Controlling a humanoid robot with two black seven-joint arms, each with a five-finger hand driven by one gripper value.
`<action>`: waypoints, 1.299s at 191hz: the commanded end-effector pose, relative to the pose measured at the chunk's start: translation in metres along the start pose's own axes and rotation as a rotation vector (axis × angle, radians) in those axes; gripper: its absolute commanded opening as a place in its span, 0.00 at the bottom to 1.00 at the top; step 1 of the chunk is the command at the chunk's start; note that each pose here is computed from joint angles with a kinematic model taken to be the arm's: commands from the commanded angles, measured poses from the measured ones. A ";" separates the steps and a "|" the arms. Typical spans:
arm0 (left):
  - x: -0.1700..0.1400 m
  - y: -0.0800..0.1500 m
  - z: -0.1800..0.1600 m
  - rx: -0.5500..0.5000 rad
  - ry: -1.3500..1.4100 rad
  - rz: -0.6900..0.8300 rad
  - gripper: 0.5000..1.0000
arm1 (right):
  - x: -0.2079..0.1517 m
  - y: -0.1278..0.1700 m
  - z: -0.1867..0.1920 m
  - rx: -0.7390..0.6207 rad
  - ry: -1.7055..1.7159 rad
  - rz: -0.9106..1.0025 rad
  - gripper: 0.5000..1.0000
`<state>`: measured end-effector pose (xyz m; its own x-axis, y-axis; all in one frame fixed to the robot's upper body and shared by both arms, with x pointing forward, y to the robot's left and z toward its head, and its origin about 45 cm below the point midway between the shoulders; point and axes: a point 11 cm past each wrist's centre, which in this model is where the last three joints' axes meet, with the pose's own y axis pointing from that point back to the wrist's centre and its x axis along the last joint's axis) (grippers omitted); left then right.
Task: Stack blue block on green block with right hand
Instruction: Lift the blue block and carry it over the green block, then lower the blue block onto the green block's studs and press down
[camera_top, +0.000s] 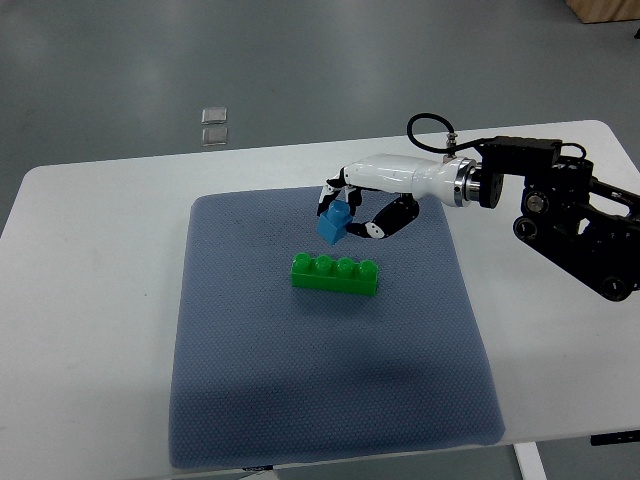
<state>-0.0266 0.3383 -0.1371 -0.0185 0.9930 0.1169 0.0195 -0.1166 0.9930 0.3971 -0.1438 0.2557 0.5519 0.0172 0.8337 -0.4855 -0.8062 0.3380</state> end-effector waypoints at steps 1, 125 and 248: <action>0.000 0.000 0.000 0.000 0.000 0.000 1.00 | -0.009 -0.003 -0.003 0.003 0.032 -0.033 0.00; 0.000 0.000 0.000 0.000 0.000 0.000 1.00 | -0.024 -0.010 -0.007 0.004 0.187 -0.131 0.00; 0.000 0.000 0.000 0.000 0.000 0.000 1.00 | -0.027 -0.011 0.000 -0.023 0.204 -0.147 0.00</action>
<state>-0.0265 0.3384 -0.1371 -0.0185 0.9930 0.1170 0.0195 -0.1166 0.9930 0.3873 -0.1354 0.2292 0.4724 0.2527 0.8444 -0.4249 -0.7740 0.4694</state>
